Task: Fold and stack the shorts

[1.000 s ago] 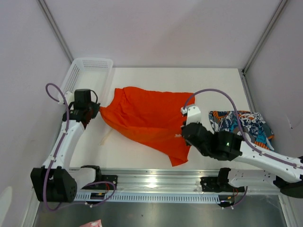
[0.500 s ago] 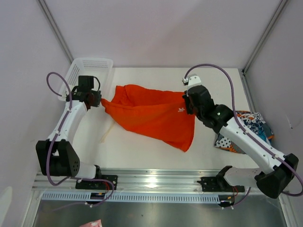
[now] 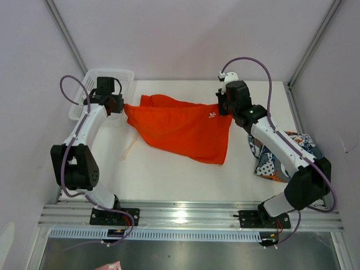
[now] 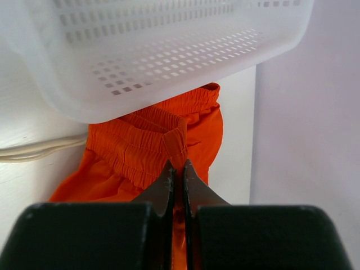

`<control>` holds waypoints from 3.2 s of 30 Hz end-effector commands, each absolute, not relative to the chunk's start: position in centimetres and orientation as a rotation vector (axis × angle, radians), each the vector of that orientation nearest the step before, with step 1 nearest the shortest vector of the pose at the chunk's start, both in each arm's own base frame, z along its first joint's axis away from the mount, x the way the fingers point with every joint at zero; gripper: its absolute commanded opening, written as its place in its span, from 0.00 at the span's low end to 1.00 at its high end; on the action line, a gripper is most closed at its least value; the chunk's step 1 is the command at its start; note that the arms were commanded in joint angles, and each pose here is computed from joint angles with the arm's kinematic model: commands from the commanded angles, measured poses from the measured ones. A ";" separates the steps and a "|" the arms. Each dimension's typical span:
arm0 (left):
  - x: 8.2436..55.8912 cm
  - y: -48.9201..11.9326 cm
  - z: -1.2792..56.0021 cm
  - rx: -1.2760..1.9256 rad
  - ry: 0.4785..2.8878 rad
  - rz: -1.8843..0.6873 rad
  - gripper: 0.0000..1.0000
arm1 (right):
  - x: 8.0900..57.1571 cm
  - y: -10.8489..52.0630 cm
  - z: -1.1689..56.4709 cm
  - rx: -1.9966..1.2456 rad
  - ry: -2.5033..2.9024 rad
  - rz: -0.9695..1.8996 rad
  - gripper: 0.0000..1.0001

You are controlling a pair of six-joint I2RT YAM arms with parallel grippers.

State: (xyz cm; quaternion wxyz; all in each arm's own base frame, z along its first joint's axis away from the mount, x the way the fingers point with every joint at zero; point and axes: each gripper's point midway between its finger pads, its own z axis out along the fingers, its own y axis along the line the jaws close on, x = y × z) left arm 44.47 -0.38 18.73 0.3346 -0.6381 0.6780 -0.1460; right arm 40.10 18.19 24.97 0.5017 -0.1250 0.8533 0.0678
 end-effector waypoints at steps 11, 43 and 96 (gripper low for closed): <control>45.8 0.2 24.4 -1.560 1.621 -0.502 0.00 | 40.1 19.6 29.9 -0.302 1.880 0.355 0.00; 33.8 0.9 21.8 -1.539 1.702 -0.384 0.00 | 25.9 21.3 36.0 -0.436 1.744 0.417 0.00; 48.1 2.9 16.7 -1.657 1.778 -0.341 0.00 | 53.8 18.4 20.0 -0.162 2.036 0.473 0.00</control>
